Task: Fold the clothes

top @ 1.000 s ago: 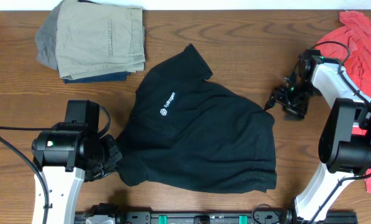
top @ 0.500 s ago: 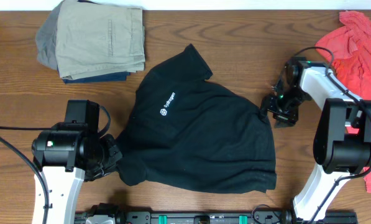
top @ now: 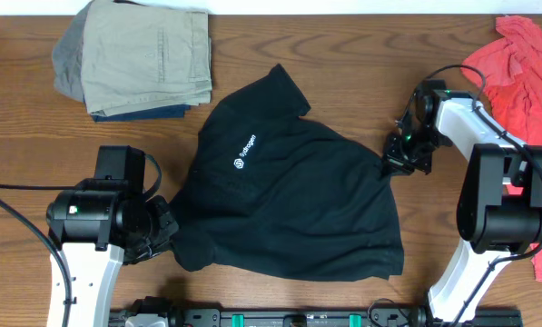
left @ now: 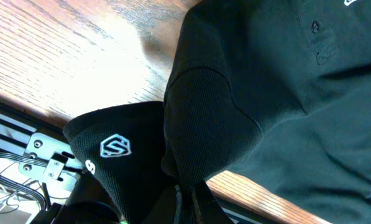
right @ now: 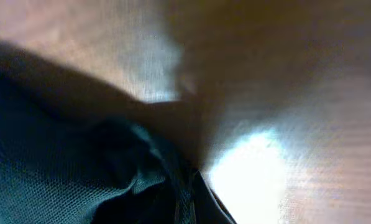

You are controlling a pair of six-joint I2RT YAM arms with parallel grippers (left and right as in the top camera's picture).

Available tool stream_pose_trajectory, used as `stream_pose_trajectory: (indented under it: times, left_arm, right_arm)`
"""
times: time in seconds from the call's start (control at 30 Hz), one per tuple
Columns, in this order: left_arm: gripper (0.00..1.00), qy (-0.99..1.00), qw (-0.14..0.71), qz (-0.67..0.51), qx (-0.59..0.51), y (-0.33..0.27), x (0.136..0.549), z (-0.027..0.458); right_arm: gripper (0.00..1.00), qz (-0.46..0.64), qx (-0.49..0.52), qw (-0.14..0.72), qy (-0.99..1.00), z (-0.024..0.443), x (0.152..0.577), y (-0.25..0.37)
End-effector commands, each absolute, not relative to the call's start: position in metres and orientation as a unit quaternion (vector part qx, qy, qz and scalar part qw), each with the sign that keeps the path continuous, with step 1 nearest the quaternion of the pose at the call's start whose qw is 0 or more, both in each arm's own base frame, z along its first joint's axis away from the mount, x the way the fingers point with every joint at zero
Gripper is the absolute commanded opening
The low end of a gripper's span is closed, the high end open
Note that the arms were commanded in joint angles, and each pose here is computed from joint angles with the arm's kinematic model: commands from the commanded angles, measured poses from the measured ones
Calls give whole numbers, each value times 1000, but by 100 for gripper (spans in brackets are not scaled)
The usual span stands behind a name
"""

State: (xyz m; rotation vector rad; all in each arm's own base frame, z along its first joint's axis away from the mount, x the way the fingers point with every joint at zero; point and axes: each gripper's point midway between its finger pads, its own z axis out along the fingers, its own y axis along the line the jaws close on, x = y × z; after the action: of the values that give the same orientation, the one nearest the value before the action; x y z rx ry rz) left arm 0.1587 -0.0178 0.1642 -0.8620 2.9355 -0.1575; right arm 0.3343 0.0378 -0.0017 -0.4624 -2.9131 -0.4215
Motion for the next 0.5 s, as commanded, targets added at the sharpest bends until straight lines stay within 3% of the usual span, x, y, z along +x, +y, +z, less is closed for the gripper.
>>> stream_pose_trajectory:
  times: [0.0, 0.23, 0.47]
  left_arm:
    - [7, 959, 50, -52, -274, -17, 162, 168]
    - [6, 953, 70, -60, -288, -17, 175, 166]
    - [6, 941, 75, -66, -324, -18, 191, 156]
  right_arm:
    - [1, -146, -181, 56, -971, 4, 353, 23]
    - [1, -154, -211, -48, -964, 51, 415, -22]
    - [1, -155, -197, -176, -952, 128, 479, -48]
